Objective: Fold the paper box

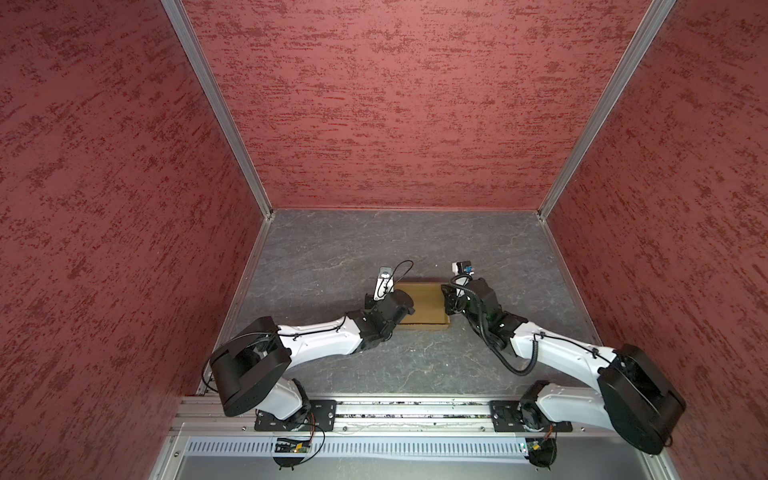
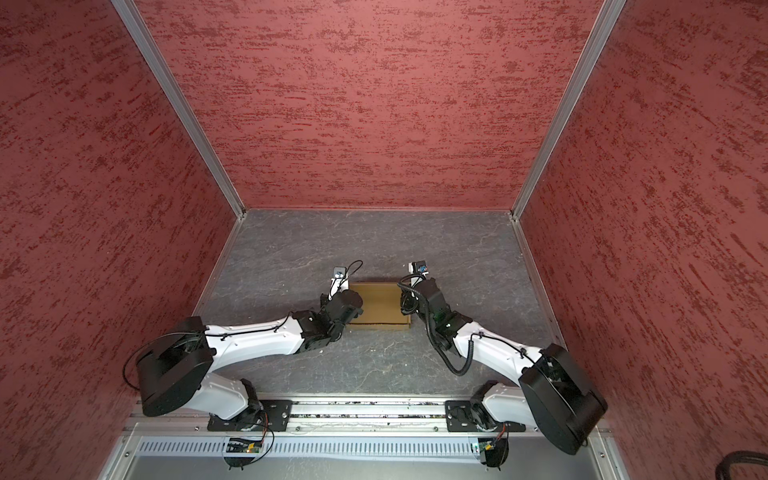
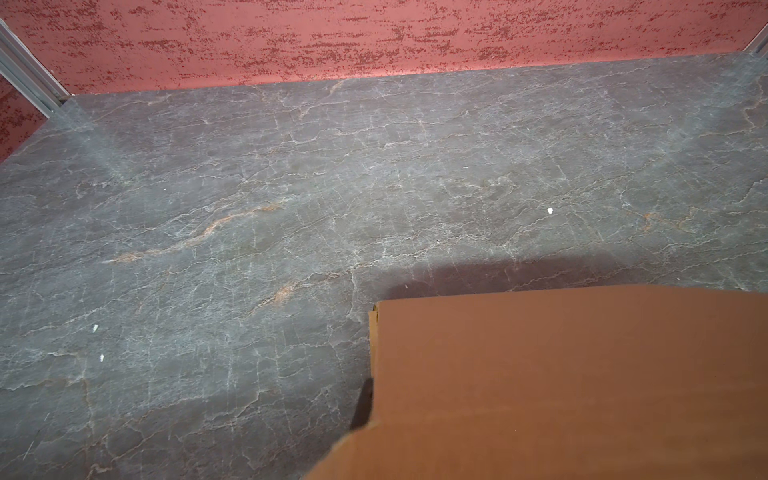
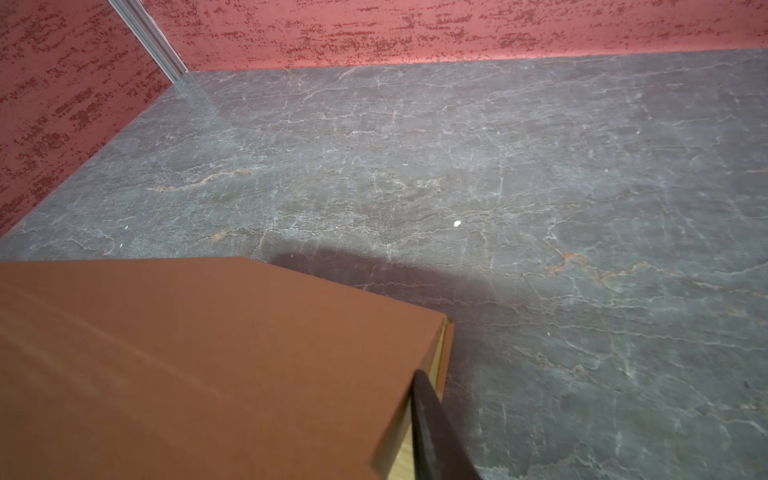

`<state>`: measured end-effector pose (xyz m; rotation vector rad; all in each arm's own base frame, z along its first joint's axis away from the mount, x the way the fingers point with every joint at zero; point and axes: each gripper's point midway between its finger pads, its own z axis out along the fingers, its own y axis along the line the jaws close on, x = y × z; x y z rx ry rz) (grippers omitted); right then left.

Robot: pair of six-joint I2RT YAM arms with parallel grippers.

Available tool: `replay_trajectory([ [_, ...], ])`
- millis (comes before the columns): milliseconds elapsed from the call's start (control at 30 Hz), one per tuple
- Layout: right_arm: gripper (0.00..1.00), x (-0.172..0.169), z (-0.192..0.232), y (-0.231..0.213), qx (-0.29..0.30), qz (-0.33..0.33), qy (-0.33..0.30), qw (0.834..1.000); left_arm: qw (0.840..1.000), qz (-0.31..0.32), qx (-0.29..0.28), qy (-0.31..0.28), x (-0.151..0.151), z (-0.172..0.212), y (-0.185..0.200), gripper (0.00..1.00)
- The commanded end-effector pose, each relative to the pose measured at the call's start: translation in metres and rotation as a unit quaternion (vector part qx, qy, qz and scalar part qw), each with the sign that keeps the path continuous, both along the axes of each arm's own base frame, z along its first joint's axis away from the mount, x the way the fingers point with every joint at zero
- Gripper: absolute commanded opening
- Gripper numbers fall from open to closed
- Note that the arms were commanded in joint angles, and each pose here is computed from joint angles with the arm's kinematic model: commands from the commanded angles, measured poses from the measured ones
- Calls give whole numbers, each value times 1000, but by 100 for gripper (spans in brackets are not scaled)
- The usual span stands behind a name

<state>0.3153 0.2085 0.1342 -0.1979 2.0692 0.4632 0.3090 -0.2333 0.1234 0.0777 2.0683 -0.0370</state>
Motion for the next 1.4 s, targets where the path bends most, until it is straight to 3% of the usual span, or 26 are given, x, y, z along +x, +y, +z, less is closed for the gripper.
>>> replay_trajectory([
  [0,24,-17,17,40,58,76,-13,995,997,-68,-29,35,-14,-13,-31,0],
  [433,26,-28,1,33,67,73,-14,995,998,-46,-20,42,-28,-34,-16,0],
  [700,40,-33,1,28,69,70,-16,995,999,-26,-10,34,-30,-37,-4,0],
  [1133,51,-54,-5,11,80,65,1,995,1000,-3,1,29,-34,-43,8,0],
  [1367,53,-70,-11,1,115,57,23,991,1000,5,8,29,-36,-47,12,0],
])
